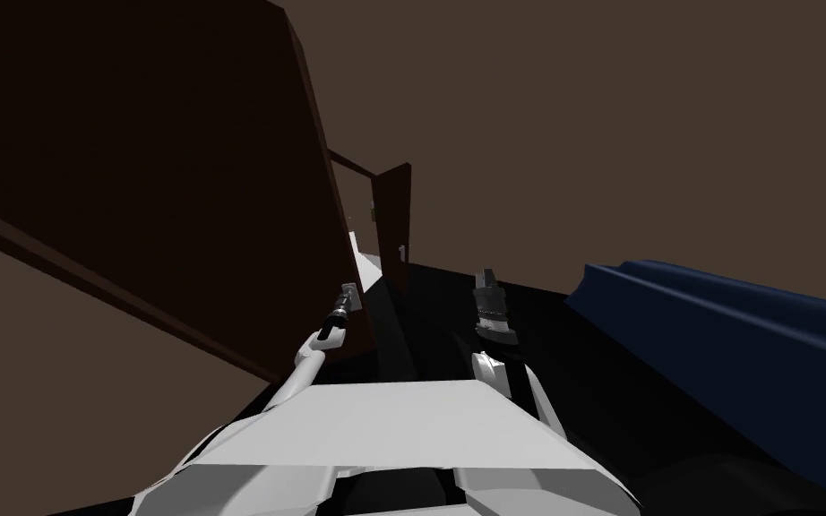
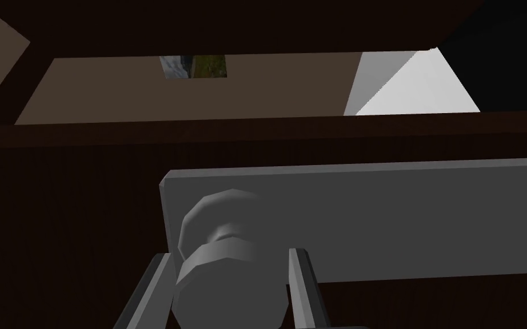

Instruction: Pull the door open

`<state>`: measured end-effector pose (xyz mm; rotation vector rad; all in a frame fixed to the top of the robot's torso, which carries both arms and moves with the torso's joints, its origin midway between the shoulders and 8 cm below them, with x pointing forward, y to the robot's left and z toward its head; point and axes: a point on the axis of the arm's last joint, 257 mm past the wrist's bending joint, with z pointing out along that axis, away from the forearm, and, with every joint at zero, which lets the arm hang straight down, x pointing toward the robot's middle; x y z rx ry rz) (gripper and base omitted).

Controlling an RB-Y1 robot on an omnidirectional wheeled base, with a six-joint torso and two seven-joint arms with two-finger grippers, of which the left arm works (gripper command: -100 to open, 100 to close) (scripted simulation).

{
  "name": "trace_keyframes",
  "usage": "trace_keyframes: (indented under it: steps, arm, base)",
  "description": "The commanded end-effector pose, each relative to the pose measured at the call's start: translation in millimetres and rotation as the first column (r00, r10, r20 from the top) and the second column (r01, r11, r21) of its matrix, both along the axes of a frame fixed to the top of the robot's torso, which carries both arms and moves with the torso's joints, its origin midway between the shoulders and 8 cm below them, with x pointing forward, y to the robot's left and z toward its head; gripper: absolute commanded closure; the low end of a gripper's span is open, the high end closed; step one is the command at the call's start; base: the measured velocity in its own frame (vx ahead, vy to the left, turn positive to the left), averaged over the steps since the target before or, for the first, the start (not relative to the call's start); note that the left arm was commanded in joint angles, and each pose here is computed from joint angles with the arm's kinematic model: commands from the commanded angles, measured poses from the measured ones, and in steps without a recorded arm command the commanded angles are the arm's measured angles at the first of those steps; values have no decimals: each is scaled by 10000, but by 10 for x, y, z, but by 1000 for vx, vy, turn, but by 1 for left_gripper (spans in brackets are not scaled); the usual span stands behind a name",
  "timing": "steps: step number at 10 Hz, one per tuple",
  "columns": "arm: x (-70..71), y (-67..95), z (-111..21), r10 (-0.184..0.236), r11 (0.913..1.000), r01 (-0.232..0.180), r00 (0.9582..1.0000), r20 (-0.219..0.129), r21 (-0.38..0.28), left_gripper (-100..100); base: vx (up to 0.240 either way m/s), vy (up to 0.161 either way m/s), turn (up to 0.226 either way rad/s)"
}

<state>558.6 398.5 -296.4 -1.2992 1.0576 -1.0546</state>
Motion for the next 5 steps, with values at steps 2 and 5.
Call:
trace_keyframes:
  steps: [2, 5]
  arm:
    - [0, -47, -25, -141, 9999, 141, 9999, -46, -17, 100]
    - [15, -101, -15, -343, 9994, 343, 9994, -24, -14, 100]
  base:
    - [-110, 31, -56]
    - [-172, 55, -88]
